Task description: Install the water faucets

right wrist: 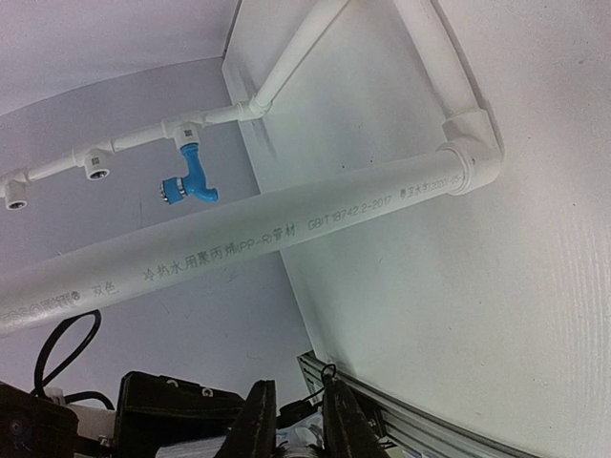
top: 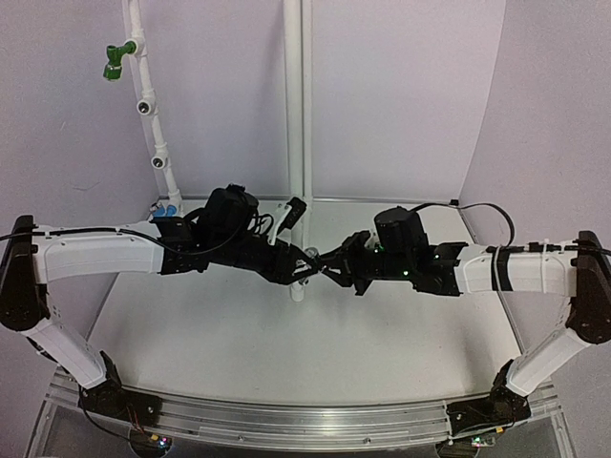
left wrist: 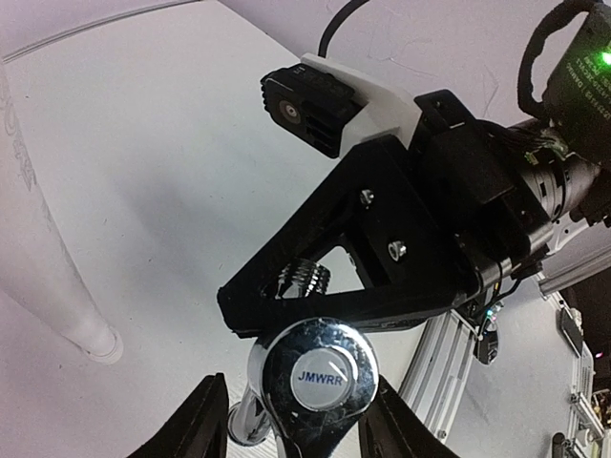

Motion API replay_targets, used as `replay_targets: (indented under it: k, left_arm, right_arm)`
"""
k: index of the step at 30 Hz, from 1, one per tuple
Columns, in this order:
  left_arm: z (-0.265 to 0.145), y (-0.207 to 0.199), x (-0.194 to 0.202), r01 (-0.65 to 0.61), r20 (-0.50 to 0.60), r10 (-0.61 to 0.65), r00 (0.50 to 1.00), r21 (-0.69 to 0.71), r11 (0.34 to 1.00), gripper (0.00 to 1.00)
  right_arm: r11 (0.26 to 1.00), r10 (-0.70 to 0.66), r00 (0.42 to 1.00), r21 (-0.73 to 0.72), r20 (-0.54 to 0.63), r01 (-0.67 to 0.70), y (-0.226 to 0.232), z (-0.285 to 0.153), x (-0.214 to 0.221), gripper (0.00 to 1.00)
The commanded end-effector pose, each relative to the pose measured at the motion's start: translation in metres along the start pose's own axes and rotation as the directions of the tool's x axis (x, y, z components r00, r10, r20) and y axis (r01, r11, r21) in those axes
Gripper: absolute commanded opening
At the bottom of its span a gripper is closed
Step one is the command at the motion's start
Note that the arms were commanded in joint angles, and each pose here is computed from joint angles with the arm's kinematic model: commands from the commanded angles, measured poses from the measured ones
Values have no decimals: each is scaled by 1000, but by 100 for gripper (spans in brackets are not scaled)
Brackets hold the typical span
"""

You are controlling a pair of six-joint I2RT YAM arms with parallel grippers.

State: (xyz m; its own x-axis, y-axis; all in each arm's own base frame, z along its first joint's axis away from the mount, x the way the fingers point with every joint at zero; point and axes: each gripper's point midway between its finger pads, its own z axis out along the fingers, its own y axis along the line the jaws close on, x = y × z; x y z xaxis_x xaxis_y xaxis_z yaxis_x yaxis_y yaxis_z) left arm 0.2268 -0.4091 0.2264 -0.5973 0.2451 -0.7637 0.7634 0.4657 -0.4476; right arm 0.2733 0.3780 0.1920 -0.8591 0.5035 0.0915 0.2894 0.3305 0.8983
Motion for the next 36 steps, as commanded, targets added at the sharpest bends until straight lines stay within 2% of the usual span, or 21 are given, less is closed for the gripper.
replay_targets:
  k: [1, 9, 13, 22, 23, 25, 28, 29, 30, 32, 36]
  left_arm:
    - [-3, -19, -33, -56, 88, 52, 995, 42, 998, 47]
    - [1, -24, -35, -60, 90, 54, 994, 58, 997, 48]
    - [2, -23, -35, -64, 89, 59, 994, 45, 997, 44]
    - [-5, -25, -40, -61, 121, 56, 991, 42, 997, 17]
    - [-7, -26, -41, -62, 131, 56, 990, 46, 997, 13]
    - [-11, -28, -44, -61, 146, 53, 988, 52, 997, 6]
    - [-20, -29, -43, -51, 158, 42, 987, 56, 997, 0]
    - [-22, -29, -41, -47, 157, 37, 987, 58, 997, 0]
    - [-26, -30, -40, -42, 157, 32, 987, 59, 997, 0]
    - [-32, -29, -35, -32, 147, 22, 989, 62, 998, 0]
    - [-45, -23, -21, 10, 109, -17, 994, 66, 998, 0]
  right_arm:
    - [996, -10, 1000, -90, -14, 9, 35, -2, 4, 0]
    - [995, -14, 1000, -95, -27, 12, 35, -1, 6, 0]
    - [995, -15, 999, -94, -30, 12, 34, -1, 7, 0]
    - [995, -46, 999, -95, -23, 43, 33, -1, 7, 0]
    - [993, -73, 997, -100, -19, 71, 34, -1, 6, 4]
    - [980, -167, 986, -111, 8, 167, 35, -3, 4, 26]
    - [949, -296, 951, -91, 90, 303, 27, -13, -7, 79]
    - [931, -347, 929, -74, 125, 358, 23, -18, -11, 91]
    - [904, -412, 897, -54, 160, 425, 21, -25, -15, 97]
    - [823, -552, 810, -23, 200, 567, 23, -35, -20, 98]
    - [580, -811, 550, 150, 200, 801, 28, -46, -34, 98]
